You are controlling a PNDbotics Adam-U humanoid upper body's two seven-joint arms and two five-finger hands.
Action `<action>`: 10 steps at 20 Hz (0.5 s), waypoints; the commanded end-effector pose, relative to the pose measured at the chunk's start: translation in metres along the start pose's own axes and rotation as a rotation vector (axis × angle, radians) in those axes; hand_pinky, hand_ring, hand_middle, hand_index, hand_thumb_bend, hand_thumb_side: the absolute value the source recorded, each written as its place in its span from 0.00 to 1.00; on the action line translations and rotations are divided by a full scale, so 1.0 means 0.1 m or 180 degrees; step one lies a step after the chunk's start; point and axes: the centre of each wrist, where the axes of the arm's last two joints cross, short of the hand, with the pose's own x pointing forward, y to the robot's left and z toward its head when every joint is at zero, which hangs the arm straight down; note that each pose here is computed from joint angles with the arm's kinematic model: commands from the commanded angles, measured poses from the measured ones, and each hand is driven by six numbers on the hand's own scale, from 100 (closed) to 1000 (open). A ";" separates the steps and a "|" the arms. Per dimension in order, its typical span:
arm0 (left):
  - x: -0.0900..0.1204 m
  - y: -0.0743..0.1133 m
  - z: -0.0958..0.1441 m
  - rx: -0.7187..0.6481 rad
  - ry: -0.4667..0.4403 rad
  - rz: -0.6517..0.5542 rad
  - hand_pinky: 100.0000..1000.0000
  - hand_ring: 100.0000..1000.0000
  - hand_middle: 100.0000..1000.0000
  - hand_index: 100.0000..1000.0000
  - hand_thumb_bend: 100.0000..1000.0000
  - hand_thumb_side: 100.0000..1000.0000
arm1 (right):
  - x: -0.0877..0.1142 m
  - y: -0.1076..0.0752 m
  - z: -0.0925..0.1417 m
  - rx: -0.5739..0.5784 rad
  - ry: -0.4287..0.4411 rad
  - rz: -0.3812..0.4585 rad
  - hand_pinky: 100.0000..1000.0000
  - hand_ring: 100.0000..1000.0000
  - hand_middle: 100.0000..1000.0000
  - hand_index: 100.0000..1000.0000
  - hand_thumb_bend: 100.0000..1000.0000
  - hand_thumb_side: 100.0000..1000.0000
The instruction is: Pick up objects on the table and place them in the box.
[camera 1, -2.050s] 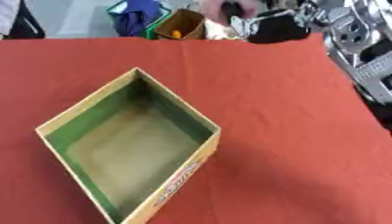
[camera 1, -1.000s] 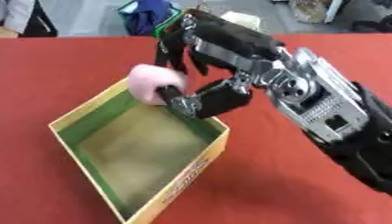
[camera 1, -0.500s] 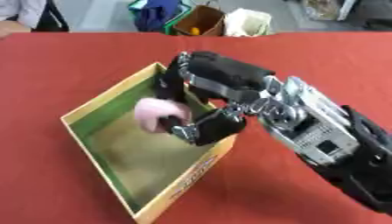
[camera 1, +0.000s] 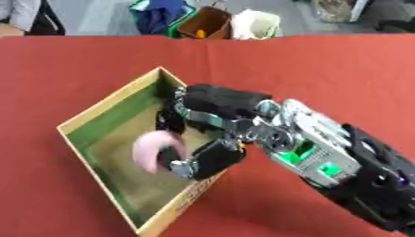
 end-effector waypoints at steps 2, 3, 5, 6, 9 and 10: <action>0.08 -0.04 -0.05 -0.0047 -0.0094 0.0058 0.34 0.29 0.22 0.39 0.00 0.78 | 0.03 -0.08 0.03 -0.0016 -0.0025 0.0104 0.35 0.59 0.50 0.78 0.16 0.29; 0.08 -0.04 -0.05 -0.0047 -0.0094 0.0057 0.34 0.29 0.22 0.39 0.00 0.78 | 0.03 -0.08 0.03 -0.0002 -0.0023 0.0116 0.36 0.60 0.51 0.78 0.17 0.29; 0.08 -0.04 -0.05 -0.0048 -0.0093 0.0054 0.34 0.29 0.22 0.39 0.00 0.78 | 0.04 -0.09 0.02 0.0032 -0.0012 0.0143 0.36 0.60 0.51 0.78 0.17 0.29; 0.08 -0.04 -0.05 -0.0046 -0.0092 0.0052 0.34 0.29 0.22 0.39 0.00 0.78 | 0.04 -0.09 0.02 0.0049 -0.0007 0.0152 0.36 0.60 0.51 0.78 0.16 0.29; 0.08 -0.04 -0.05 -0.0048 -0.0090 0.0052 0.34 0.29 0.22 0.39 0.00 0.78 | 0.05 -0.09 0.01 0.0081 0.0016 0.0168 0.37 0.61 0.52 0.79 0.18 0.30; 0.08 -0.04 -0.05 -0.0049 -0.0088 0.0052 0.34 0.29 0.22 0.39 0.00 0.78 | 0.06 -0.08 0.01 0.0096 0.0023 0.0166 0.37 0.61 0.52 0.79 0.18 0.29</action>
